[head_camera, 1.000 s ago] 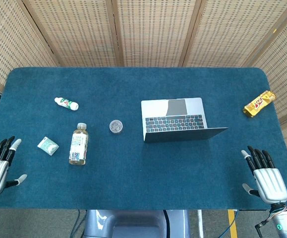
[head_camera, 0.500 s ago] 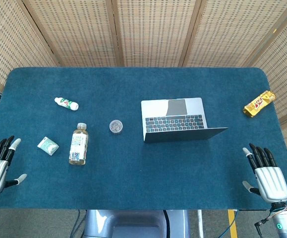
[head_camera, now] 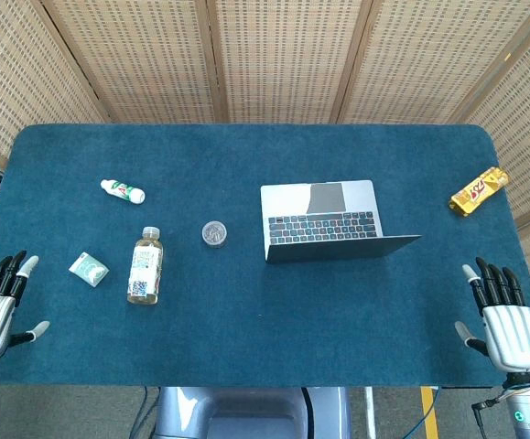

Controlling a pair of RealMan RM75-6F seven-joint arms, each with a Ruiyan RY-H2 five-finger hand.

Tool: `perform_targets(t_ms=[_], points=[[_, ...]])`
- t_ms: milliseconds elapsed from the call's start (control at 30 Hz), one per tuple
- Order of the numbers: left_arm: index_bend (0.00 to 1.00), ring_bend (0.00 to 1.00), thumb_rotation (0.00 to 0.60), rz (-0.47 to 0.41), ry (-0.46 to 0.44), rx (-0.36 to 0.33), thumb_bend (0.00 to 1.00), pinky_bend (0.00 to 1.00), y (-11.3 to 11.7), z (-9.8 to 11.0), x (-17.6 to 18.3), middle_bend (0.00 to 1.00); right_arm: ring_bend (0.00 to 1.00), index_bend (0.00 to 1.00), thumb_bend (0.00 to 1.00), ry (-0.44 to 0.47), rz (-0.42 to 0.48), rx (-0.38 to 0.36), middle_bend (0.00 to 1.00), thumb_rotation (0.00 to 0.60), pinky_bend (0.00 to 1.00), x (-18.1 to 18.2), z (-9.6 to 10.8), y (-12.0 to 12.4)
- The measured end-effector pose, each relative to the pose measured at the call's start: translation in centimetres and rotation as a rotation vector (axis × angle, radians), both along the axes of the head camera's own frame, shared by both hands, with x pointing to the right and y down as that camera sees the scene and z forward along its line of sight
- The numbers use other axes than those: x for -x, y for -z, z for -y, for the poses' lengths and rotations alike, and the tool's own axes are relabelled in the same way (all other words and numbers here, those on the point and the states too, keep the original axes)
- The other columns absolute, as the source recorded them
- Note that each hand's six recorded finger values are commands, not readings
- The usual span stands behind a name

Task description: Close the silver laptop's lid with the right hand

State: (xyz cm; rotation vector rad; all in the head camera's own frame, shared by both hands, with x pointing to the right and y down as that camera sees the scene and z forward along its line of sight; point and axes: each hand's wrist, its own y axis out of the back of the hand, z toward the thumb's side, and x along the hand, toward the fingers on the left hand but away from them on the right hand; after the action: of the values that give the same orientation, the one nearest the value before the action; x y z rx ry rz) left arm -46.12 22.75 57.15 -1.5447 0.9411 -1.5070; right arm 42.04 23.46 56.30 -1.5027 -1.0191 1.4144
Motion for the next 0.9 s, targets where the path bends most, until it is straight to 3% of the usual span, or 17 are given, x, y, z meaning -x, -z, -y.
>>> perform_targets(t_ms=[100, 267, 500, 900], points=[[0.00, 0.00, 0.600, -0.003, 0.000, -0.002, 0.00, 0.00, 0.1, 0.0, 0.0, 0.00, 0.00, 0.00, 0.60, -0.005, 0.019, -0.033, 0.00, 0.600, 0.00, 0.2, 0.2, 0.3], [0.00, 0.00, 0.600, -0.004, 0.001, 0.002, 0.00, 0.00, 0.0, 0.0, -0.1, 0.00, 0.00, 0.00, 0.62, -0.009, 0.063, -0.096, 0.00, 0.600, 0.00, 0.6, 0.6, 0.7], [0.00, 0.00, 0.600, -0.004, 0.004, 0.001, 0.00, 0.00, 0.0, 0.0, 0.0, 0.00, 0.00, 0.00, 0.47, 0.004, 0.098, -0.124, 0.00, 0.600, 0.00, 1.5, 1.0, 0.5], [0.00, 0.00, 0.600, -0.006, -0.005, 0.009, 0.00, 0.00, -0.2, -0.1, -0.2, 0.00, 0.00, 0.00, 0.43, 0.014, 0.172, -0.173, 0.00, 0.600, 0.00, 4.4, 2.5, 1.1]])
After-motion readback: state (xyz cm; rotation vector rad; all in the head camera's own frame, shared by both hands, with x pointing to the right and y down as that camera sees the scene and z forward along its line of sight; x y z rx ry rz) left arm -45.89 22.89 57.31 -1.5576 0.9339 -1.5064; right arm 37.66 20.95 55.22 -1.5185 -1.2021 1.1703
